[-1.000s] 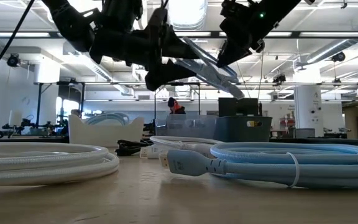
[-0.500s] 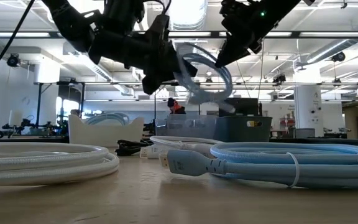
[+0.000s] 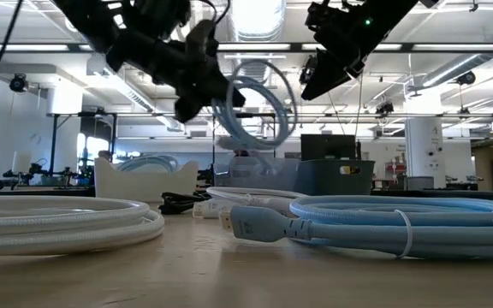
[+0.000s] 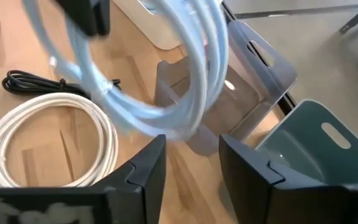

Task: Pick & Place USB Port
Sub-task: Put the top blue USB cable into the white bin

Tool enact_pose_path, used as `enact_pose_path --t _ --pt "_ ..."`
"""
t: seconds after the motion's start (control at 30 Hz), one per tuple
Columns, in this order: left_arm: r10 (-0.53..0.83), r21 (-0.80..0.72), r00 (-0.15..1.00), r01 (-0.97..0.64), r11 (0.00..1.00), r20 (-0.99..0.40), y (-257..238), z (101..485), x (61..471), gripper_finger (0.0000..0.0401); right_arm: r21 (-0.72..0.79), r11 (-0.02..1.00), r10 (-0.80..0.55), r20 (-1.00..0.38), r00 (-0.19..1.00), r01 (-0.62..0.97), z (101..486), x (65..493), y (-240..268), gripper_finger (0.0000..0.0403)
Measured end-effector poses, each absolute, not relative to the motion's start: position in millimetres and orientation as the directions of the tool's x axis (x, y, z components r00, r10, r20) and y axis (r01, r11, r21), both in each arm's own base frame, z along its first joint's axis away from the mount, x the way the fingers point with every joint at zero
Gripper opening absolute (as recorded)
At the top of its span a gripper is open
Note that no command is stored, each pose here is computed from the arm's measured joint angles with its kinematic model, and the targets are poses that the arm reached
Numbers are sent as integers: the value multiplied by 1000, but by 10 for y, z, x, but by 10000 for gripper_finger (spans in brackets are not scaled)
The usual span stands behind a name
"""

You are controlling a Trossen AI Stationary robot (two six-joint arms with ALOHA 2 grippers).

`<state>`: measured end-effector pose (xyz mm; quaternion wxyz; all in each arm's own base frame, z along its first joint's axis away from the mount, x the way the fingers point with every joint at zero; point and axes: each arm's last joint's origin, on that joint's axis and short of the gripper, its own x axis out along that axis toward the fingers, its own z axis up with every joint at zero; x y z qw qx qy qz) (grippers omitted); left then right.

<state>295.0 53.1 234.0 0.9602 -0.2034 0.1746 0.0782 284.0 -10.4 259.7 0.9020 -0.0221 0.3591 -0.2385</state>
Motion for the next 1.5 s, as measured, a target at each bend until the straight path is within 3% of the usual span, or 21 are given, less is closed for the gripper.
enact_pose_path --t 0.37,0.63,0.77,0.93,1.37,1.5 --pt "229 -222 870 -351 910 -437 771 2813 2171 27 -210 884 -447 -637 628 417 2597 2840 -106 172" --pt "331 -81 749 -454 887 -574 986 2801 1715 24 -210 884 -447 -637 628 417 2596 2840 -106 169" --pt "288 -45 747 -391 919 -599 1103 2750 1668 27 -210 884 -447 -637 628 417 2596 2840 -106 165" --pt "170 -145 793 -308 940 -585 1257 2669 1704 22 -196 882 -447 -638 627 429 2592 2838 -106 166" --pt "216 -132 691 -413 901 -690 1647 2345 1705 23 -218 881 -448 -668 595 419 2435 2784 -106 174" --pt "215 -140 646 -452 881 -732 1701 2235 1720 41 -222 881 -448 -674 588 417 2403 2771 -106 173"
